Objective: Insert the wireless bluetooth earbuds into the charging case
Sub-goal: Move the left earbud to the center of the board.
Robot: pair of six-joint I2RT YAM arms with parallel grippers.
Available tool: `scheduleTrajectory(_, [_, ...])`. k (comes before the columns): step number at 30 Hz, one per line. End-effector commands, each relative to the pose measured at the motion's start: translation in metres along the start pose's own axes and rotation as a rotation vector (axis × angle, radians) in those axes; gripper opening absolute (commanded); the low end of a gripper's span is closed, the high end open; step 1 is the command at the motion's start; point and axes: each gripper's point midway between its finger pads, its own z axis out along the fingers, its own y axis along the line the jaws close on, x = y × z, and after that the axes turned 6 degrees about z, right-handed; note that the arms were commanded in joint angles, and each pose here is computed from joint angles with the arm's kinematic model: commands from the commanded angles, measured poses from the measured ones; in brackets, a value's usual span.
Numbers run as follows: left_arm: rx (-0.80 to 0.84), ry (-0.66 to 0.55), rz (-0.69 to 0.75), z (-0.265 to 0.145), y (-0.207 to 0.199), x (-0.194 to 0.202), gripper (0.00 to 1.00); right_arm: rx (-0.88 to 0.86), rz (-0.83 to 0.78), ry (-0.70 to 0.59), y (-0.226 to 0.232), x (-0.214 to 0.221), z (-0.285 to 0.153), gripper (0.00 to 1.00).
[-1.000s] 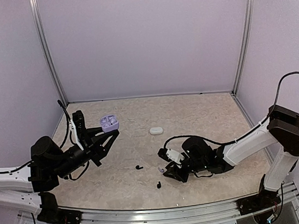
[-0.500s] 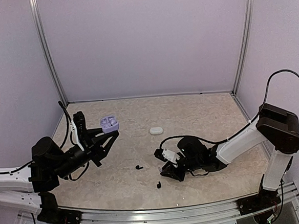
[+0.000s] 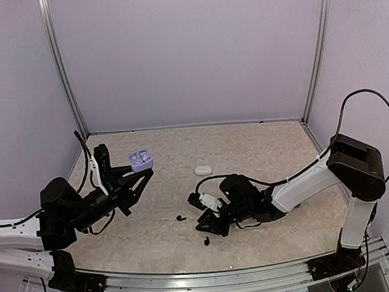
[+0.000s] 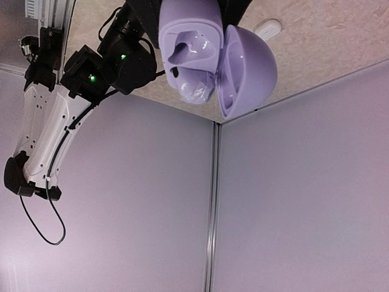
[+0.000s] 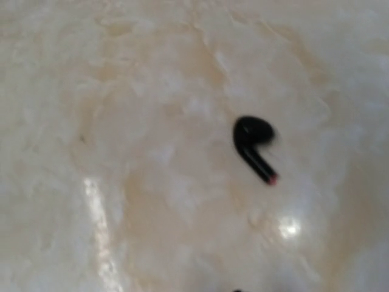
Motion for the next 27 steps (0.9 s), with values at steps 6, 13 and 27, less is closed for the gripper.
scheduleTrajectory(6, [0.009,-0.005,0.008,-0.004,0.001,-0.003,0.00,-0.001,-0.164,0.011,0.007,-0.039,-0.014,0.33])
scheduleTrajectory(13, [0.011,-0.008,0.002,-0.006,0.000,-0.004,0.00,0.182,-0.231,0.075,-0.045,-0.042,-0.050,0.49])
scheduleTrajectory(27, [0.029,-0.009,0.007,-0.003,-0.003,-0.003,0.00,0.207,-0.384,0.234,-0.058,-0.003,-0.056,0.63])
